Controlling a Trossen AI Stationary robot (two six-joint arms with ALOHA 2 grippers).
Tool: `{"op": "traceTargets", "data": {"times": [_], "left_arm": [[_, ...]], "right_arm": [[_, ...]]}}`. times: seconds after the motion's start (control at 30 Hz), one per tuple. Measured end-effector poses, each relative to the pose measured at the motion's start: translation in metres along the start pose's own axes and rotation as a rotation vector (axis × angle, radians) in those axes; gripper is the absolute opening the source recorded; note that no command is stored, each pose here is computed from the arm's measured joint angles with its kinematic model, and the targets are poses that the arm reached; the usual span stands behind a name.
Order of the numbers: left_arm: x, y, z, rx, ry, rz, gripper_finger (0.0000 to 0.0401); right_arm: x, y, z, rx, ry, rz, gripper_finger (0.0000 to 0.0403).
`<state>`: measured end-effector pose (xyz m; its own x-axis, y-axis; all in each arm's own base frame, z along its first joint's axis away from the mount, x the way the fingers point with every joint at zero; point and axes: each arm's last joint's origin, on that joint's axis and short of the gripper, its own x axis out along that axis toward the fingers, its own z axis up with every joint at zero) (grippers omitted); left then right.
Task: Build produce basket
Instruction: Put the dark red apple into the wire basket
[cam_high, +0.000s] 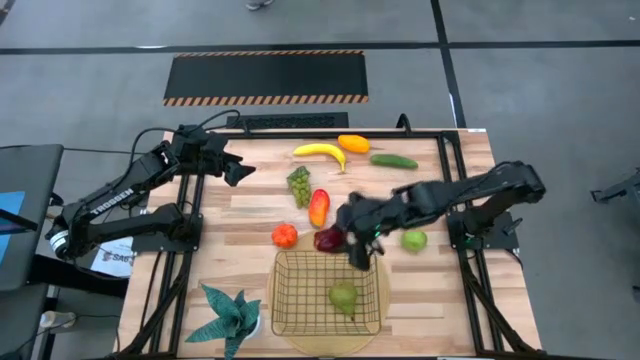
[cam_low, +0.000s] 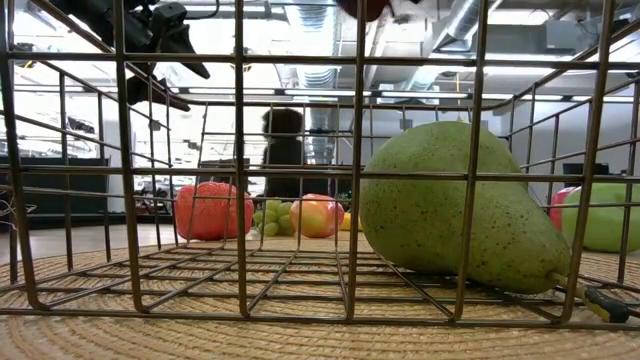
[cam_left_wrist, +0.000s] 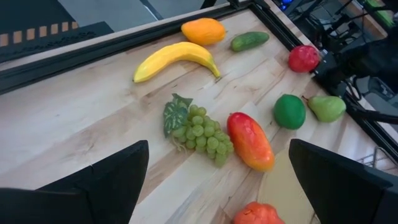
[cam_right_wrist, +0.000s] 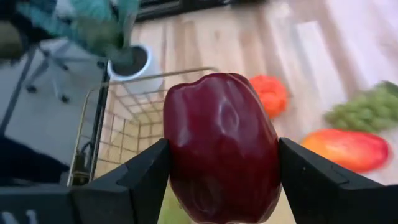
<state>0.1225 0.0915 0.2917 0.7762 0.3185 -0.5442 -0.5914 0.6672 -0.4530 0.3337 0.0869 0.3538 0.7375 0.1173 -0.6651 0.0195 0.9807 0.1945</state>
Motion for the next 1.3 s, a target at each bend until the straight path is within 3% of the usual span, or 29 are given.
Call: {"op": "traceTargets", "data": {"times": [0.23,0.53,0.67,0.9,1.3], "left_arm": [[0.000,0.001,-0.002,-0.007,0.027,0.002,0.0374],[0.000,0.001,-0.003,0.007,0.031,-0.005,0.0374],[0.000,0.001,-0.003,0.008,0.031,-0.005,0.0374],[0.000,0.001,-0.002,0.009,0.029,-0.004,0.0374],[0.000,0.001,-0.002,0.010,0.027,-0.001,0.0374]], "right_arm": [[0.049,0.033,-0.001,-0.096,0.075,0.030,0.0276],[0.109,0.057,-0.038,-0.154,0.243,0.017,0.0276],[0.123,0.061,-0.054,-0.123,0.328,-0.016,0.0276],[0.123,0.052,-0.068,-0.070,0.441,-0.175,0.0276],[0.112,0.047,-0.076,-0.043,0.551,-0.247,0.0276]]}}
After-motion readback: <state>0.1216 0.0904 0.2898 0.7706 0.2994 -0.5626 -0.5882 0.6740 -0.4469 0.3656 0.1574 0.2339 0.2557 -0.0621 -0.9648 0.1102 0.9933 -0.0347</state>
